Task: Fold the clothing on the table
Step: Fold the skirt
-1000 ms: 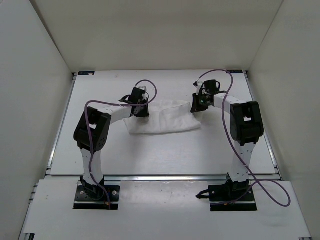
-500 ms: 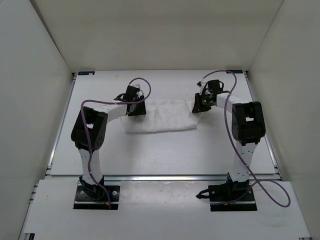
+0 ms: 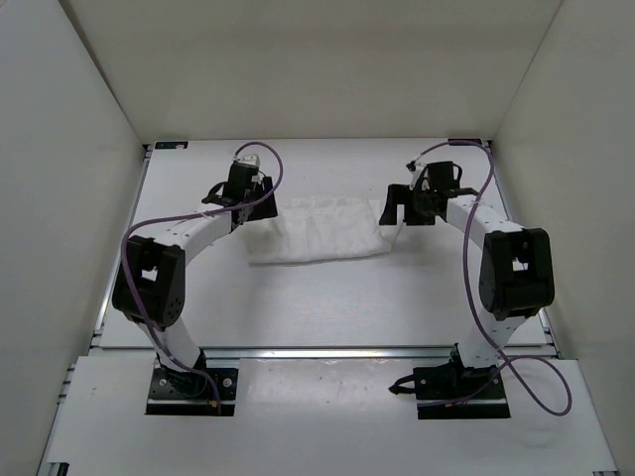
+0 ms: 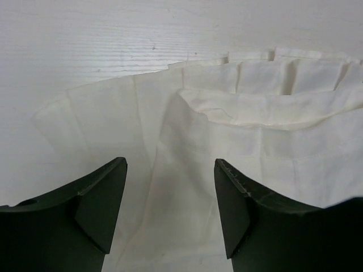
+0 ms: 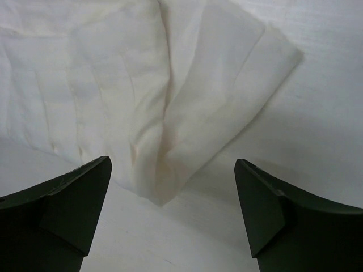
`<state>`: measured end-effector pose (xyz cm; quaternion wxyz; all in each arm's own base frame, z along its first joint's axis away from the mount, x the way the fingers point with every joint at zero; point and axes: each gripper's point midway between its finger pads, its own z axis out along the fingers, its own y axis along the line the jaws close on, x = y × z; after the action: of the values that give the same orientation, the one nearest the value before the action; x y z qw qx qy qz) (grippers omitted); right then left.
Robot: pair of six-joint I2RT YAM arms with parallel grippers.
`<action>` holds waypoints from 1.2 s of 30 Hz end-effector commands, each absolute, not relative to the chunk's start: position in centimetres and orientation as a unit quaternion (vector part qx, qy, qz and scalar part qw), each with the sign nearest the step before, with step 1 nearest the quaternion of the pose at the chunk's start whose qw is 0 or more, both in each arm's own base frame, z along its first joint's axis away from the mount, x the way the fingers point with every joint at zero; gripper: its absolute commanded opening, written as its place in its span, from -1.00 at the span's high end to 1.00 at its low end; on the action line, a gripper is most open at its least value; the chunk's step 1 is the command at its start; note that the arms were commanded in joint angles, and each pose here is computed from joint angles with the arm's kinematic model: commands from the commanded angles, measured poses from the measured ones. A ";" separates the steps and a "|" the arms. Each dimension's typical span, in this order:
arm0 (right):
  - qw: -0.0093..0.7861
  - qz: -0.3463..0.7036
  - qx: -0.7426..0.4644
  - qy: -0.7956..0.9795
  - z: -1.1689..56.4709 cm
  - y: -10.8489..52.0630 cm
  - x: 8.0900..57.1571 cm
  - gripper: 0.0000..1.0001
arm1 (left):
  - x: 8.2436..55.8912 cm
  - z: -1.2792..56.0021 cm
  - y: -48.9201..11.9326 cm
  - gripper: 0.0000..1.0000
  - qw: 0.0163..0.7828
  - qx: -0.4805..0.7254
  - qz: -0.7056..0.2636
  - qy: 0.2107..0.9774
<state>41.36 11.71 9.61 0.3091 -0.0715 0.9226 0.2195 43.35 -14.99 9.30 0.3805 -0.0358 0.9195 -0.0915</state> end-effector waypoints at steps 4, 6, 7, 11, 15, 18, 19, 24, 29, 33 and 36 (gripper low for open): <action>0.254 0.224 -0.051 0.939 5.1 12.4 38.2 -0.89 | 40.7 9.1 -11.8 -0.41 0.384 -0.059 -0.058 0.920; 0.254 0.230 -0.055 0.938 4.8 12.9 38.4 -0.88 | 39.6 7.7 -11.7 -0.37 0.367 -0.058 -0.052 0.927; 0.251 0.234 -0.057 0.938 4.6 13.2 38.4 -0.88 | 39.5 7.5 -11.7 -0.36 0.367 -0.059 -0.052 0.927; 0.250 0.233 -0.058 0.938 4.0 13.5 38.8 -0.88 | 38.6 6.1 -11.9 -0.30 0.349 -0.055 -0.053 0.934; 0.249 0.233 -0.059 0.938 3.4 13.7 39.0 -0.81 | 38.5 5.6 -12.0 -0.27 0.345 -0.053 -0.053 0.936; 0.247 0.225 -0.059 0.941 2.7 13.5 39.3 -0.67 | 38.3 4.8 -12.2 -0.23 0.333 -0.044 -0.043 0.941; 0.251 0.222 -0.063 0.940 2.5 13.3 39.7 -0.64 | 37.9 4.2 -12.0 -0.25 0.324 -0.043 -0.035 0.945; 0.239 0.209 -0.079 0.945 1.6 13.3 40.0 -0.21 | 38.1 3.0 -11.7 -0.23 0.306 -0.043 -0.023 0.951; 0.243 0.192 -0.078 0.948 0.9 13.5 40.5 0.05 | 38.3 2.7 -11.9 -0.19 0.294 -0.045 -0.013 0.955; 0.242 0.193 -0.069 0.948 0.6 13.1 40.3 0.61 | 38.0 1.9 -12.3 -0.02 0.275 -0.043 -0.012 0.960; 0.247 0.190 -0.061 0.948 1.0 12.2 40.3 0.84 | 37.5 1.1 -13.8 0.29 0.256 -0.036 -0.034 0.966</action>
<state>40.86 14.07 2.28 0.2567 -0.0725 0.9381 0.2208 38.28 -13.16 1.73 0.2803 -0.0428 0.9584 -0.0338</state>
